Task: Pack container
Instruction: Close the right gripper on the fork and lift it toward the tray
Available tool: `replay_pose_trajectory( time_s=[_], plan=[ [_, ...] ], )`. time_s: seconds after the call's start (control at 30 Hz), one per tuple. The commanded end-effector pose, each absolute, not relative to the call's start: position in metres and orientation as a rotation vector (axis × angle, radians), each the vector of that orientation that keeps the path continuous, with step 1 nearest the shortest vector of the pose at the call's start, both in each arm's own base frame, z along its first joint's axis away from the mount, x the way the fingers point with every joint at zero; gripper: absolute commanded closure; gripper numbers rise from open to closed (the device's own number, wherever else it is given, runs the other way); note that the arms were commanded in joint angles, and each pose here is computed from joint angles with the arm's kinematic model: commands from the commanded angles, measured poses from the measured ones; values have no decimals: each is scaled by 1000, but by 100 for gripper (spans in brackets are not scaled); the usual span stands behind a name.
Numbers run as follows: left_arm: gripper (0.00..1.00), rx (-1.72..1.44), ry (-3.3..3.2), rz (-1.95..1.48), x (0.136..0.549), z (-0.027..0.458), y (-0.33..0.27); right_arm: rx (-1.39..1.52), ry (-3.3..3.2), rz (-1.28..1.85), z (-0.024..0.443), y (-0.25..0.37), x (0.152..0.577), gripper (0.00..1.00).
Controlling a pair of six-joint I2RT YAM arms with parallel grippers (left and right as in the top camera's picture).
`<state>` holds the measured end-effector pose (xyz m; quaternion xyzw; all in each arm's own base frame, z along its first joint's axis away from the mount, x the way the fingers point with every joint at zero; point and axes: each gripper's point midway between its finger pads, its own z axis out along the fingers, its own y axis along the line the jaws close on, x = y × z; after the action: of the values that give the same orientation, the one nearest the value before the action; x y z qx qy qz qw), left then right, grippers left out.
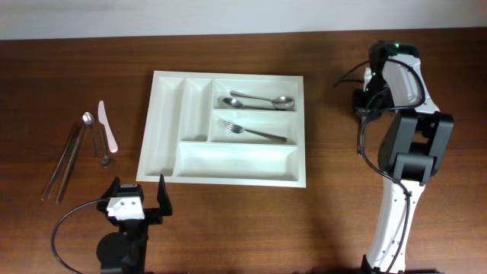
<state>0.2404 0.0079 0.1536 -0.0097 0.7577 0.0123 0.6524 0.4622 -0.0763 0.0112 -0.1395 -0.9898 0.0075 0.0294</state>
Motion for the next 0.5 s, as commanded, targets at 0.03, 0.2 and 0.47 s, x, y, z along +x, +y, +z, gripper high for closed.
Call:
replay_pose_trajectory(
  time_s=[0.03, 0.2, 0.47],
  plan=[
    [1, -14, 1718, 32, 240, 152, 8, -469, -3161, 23, 53, -83, 485, 96],
    [1, -14, 1718, 32, 240, 152, 8, -469, -3225, 24, 83, -83, 496, 96],
    [1, -14, 1718, 32, 240, 152, 8, -48, -3376, -255, 132, -29, 518, 96]
  ],
)
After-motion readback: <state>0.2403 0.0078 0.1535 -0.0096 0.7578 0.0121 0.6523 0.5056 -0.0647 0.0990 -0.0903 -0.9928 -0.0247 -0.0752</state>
